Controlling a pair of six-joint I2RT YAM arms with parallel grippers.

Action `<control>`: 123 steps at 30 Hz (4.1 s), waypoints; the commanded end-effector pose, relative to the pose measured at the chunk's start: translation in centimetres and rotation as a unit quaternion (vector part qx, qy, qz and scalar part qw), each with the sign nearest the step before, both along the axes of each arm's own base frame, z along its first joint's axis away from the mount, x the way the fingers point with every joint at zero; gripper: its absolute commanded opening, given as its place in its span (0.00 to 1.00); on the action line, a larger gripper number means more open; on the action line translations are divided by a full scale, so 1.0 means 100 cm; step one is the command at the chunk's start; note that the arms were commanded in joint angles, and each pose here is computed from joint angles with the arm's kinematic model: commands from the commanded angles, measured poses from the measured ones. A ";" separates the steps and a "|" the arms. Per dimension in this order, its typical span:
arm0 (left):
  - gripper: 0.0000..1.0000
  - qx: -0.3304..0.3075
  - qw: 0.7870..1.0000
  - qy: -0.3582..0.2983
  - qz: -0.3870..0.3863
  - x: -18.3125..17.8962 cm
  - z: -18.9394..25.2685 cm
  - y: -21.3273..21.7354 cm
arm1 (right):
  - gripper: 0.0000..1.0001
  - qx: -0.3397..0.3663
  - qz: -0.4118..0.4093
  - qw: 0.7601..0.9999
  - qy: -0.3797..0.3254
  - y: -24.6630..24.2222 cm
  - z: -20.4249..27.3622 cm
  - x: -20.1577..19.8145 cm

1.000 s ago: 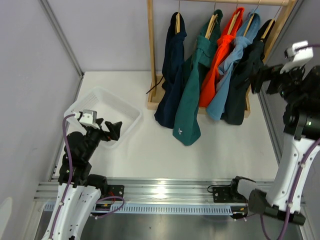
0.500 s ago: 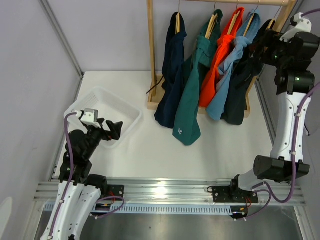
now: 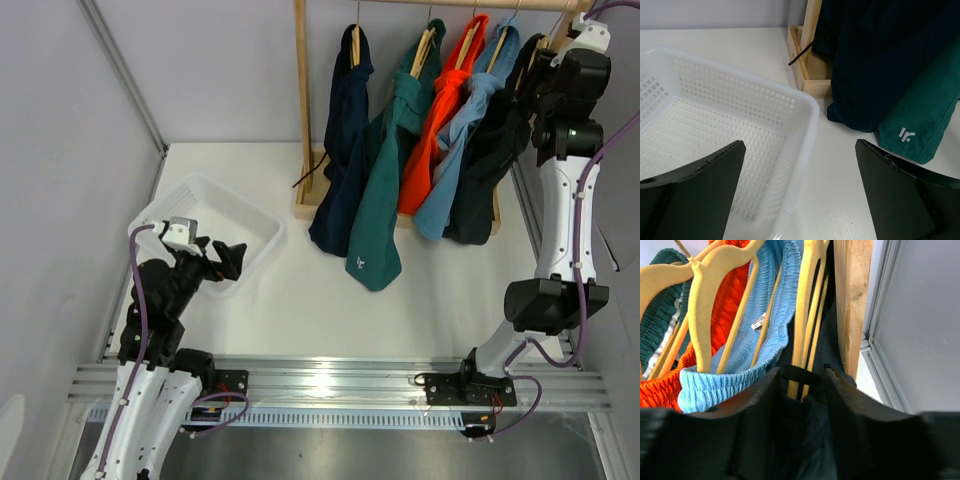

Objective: Remove the shorts from the hanger

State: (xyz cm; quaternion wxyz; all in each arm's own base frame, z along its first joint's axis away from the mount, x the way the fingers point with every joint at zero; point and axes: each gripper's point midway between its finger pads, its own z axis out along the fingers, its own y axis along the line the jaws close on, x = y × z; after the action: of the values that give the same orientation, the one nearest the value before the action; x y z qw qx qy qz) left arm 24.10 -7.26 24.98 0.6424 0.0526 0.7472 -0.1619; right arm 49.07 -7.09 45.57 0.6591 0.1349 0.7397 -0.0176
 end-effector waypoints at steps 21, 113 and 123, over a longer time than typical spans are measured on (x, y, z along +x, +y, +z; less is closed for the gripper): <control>0.99 -0.006 0.999 -0.036 -0.014 -0.001 0.021 -0.005 | 0.00 -0.028 0.095 0.982 -0.163 0.004 0.133 -0.078; 0.00 -0.041 0.970 0.240 0.023 0.036 -0.091 -0.175 | 0.00 -0.152 0.616 0.773 0.009 0.196 -0.133 -0.359; 0.00 -0.048 0.963 0.259 0.058 0.055 -0.104 -0.132 | 0.00 -0.185 0.618 0.764 -0.013 0.198 -0.121 -0.368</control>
State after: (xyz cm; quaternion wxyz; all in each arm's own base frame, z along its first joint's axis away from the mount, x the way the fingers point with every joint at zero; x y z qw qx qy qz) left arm 27.80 -26.71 16.69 0.4201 -0.0348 0.8686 -0.2604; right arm 13.69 11.92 31.02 0.5216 -0.4503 0.6750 0.2637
